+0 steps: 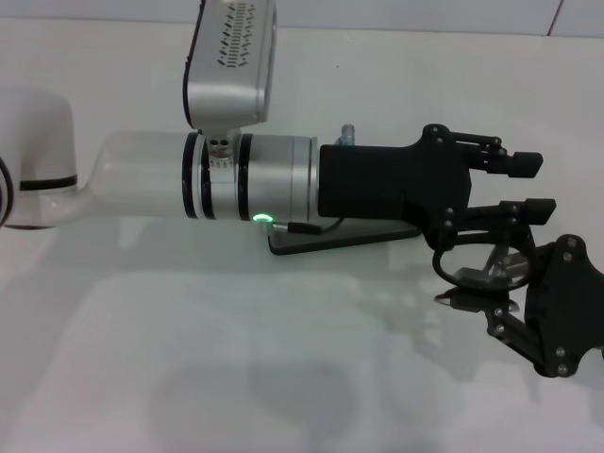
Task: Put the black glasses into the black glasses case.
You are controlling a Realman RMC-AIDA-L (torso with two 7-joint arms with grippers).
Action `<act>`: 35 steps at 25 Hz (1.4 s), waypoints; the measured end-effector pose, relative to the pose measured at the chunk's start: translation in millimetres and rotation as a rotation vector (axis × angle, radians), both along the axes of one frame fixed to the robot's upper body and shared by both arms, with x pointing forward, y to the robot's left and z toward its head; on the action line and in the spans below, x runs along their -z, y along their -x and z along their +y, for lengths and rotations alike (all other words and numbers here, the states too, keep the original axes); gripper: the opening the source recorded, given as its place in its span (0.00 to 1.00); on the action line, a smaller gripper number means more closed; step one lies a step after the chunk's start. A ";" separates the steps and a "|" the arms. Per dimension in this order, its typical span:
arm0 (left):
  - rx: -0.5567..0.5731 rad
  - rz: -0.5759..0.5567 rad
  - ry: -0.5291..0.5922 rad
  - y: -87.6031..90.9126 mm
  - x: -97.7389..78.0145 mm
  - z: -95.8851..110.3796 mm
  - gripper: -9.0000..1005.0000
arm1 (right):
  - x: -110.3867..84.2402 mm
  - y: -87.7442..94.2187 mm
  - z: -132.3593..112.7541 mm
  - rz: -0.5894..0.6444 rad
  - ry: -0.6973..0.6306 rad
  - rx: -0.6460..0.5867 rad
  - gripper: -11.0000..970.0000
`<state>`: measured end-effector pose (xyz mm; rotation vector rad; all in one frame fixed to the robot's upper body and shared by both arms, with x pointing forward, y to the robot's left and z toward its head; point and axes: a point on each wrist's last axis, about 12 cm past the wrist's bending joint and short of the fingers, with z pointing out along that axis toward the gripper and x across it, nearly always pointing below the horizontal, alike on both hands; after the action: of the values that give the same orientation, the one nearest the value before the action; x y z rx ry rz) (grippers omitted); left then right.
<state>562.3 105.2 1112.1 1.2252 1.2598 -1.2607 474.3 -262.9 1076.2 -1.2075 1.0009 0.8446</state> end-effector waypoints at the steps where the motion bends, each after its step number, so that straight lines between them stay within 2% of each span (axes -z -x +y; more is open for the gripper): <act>1: 0.000 -0.002 -0.004 -0.5 0.0 0.4 0.48 | 0.1 -0.2 -0.3 0.001 0.002 0.002 0.12; 7: -0.051 -0.049 -0.028 -7.3 2.2 1.6 0.48 | 1.0 -1.7 -3.5 0.003 0.025 0.008 0.12; 9: -0.151 -0.074 -0.024 -18.0 2.3 8.1 0.48 | 4.0 -5.5 -4.0 0.004 0.054 0.037 0.12; 10: -0.257 -0.074 -0.009 -28.8 1.1 19.0 0.48 | 5.7 -8.2 -3.5 0.003 0.075 0.054 0.12; 11: -0.282 -0.072 -0.002 -31.0 0.7 22.2 0.48 | 6.8 -11.3 -2.8 -0.002 0.097 0.069 0.12; 13: -0.395 -0.064 0.020 -40.1 0.2 41.1 0.48 | 7.5 -19.2 0.0 -0.023 0.150 0.096 0.12; 16: -0.468 -0.064 0.027 -43.8 1.5 56.9 0.48 | 4.2 -30.9 5.1 -0.047 0.223 0.112 0.12; 20: -0.516 -0.053 0.043 -43.7 3.9 65.4 0.48 | -2.9 -48.9 18.8 -0.073 0.359 0.131 0.12; 24: -0.547 -0.041 0.049 -42.0 7.5 73.4 0.48 | -6.0 -63.2 46.8 -0.122 0.519 0.181 0.12; 26: -0.553 -0.039 0.047 -41.5 8.5 74.8 0.48 | -6.3 -64.5 69.0 -0.203 0.630 0.230 0.12; 35: -0.549 -0.042 0.042 -43.1 7.6 70.7 0.48 | 2.2 -58.4 111.3 -0.360 0.771 0.287 0.13</act>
<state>605.4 176.0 1104.5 0.7898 1.4061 -0.8490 532.7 -151.7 1073.9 -1.7259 1.1973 -0.0231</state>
